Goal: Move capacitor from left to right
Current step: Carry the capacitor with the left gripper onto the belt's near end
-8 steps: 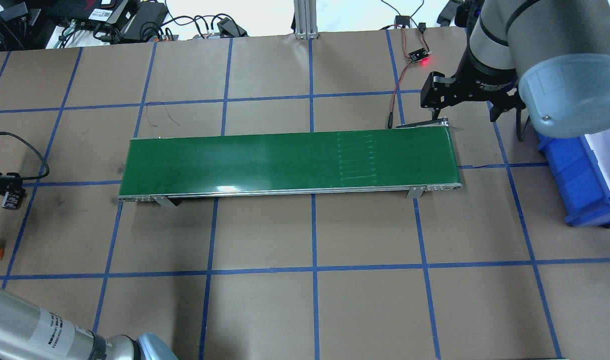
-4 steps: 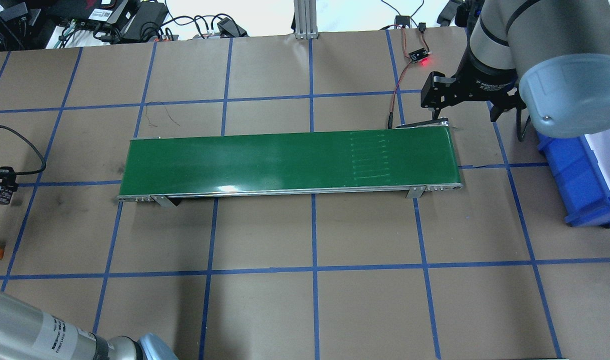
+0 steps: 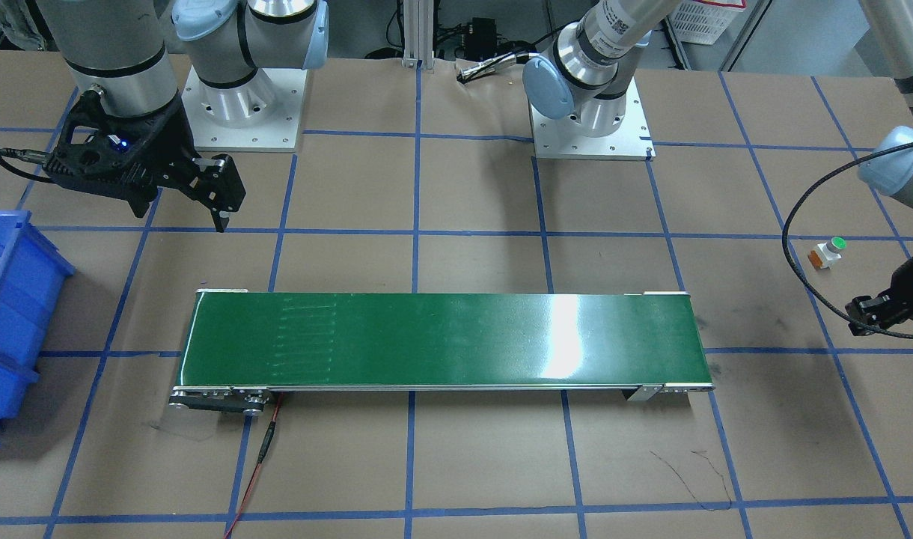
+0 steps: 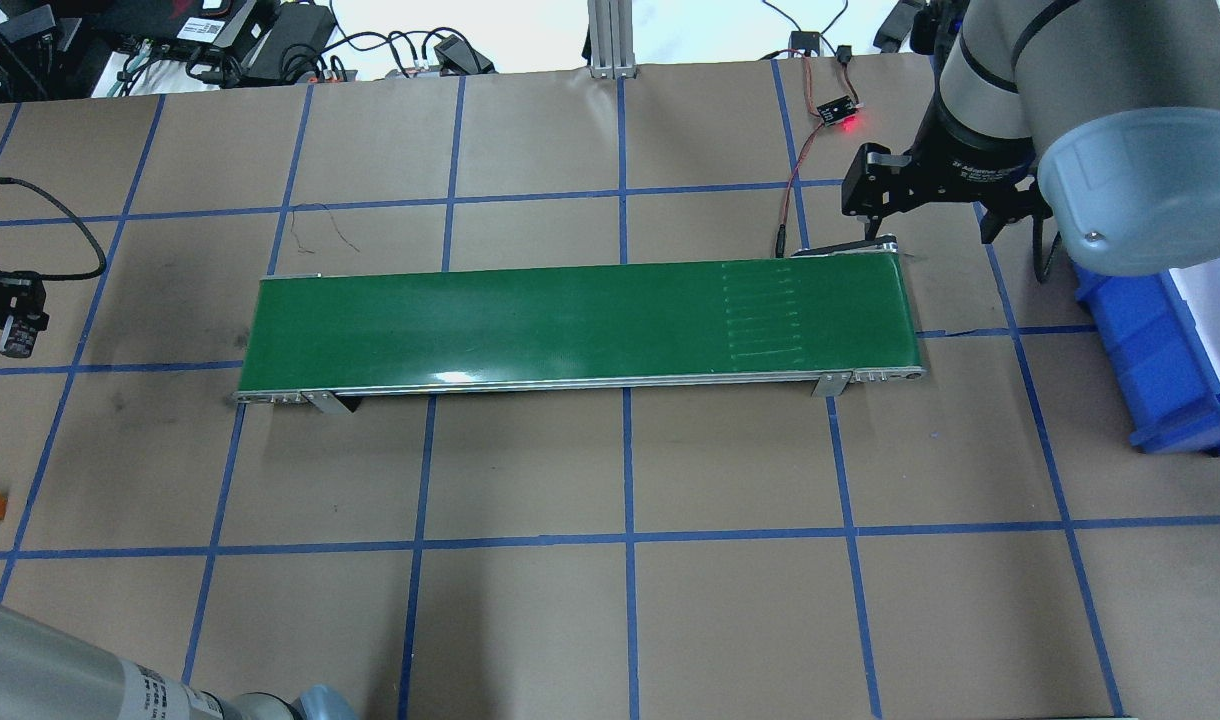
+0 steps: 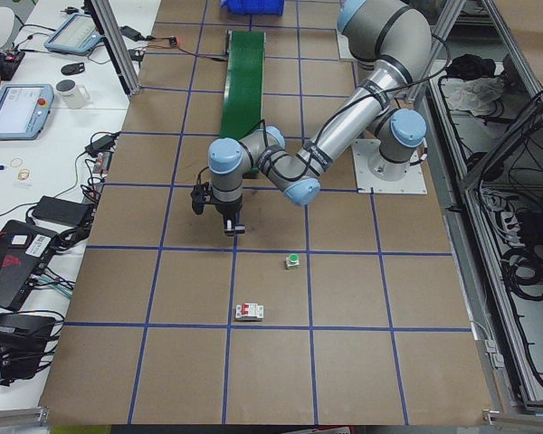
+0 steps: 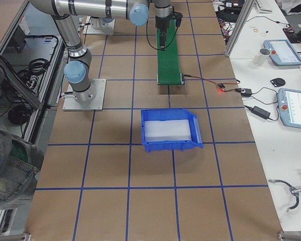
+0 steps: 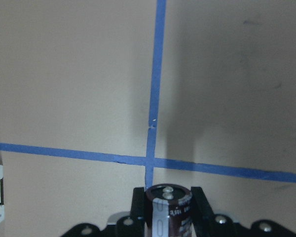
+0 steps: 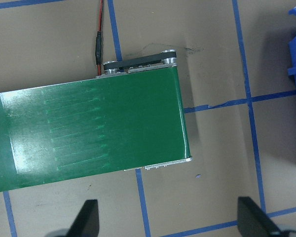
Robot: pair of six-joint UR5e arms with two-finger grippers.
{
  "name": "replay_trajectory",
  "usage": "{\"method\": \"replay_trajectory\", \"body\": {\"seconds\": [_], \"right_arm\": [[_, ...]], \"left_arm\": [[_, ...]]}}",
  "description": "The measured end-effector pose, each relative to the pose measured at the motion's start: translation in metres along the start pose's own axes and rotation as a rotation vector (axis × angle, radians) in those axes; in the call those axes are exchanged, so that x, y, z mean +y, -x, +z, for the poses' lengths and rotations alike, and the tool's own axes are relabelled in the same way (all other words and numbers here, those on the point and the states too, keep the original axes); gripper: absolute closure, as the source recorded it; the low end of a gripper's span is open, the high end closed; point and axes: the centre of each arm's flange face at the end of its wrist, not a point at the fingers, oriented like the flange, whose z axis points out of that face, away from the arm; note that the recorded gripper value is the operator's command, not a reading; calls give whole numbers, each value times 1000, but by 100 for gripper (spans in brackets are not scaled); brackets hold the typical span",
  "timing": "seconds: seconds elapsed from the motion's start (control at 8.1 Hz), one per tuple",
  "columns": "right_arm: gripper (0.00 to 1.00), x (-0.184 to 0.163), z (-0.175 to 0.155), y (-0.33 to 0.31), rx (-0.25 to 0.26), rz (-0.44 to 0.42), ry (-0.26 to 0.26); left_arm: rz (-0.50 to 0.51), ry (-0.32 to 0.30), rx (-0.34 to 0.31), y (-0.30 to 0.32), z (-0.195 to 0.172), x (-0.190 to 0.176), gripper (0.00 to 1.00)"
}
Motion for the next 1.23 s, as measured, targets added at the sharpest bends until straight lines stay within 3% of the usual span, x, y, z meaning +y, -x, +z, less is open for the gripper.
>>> {"method": "replay_trajectory", "body": {"seconds": [0.25,0.49,0.62,0.86,1.23], "right_arm": [[0,0,0,0,0,0,0],[0,0,0,0,0,-1,-1],[0,0,0,0,0,-2,-1],[0,0,0,0,0,-2,-1],[0,0,0,0,0,-1,-1]], "left_arm": [[86,-59,-21,-36,-46,-18,100],[216,-138,20,-84,-80,-30,100],[244,-145,52,-116,-87,-35,100],[270,-106,100,-188,-94,-40,100],[278,2,150,-253,-92,-31,100]]}}
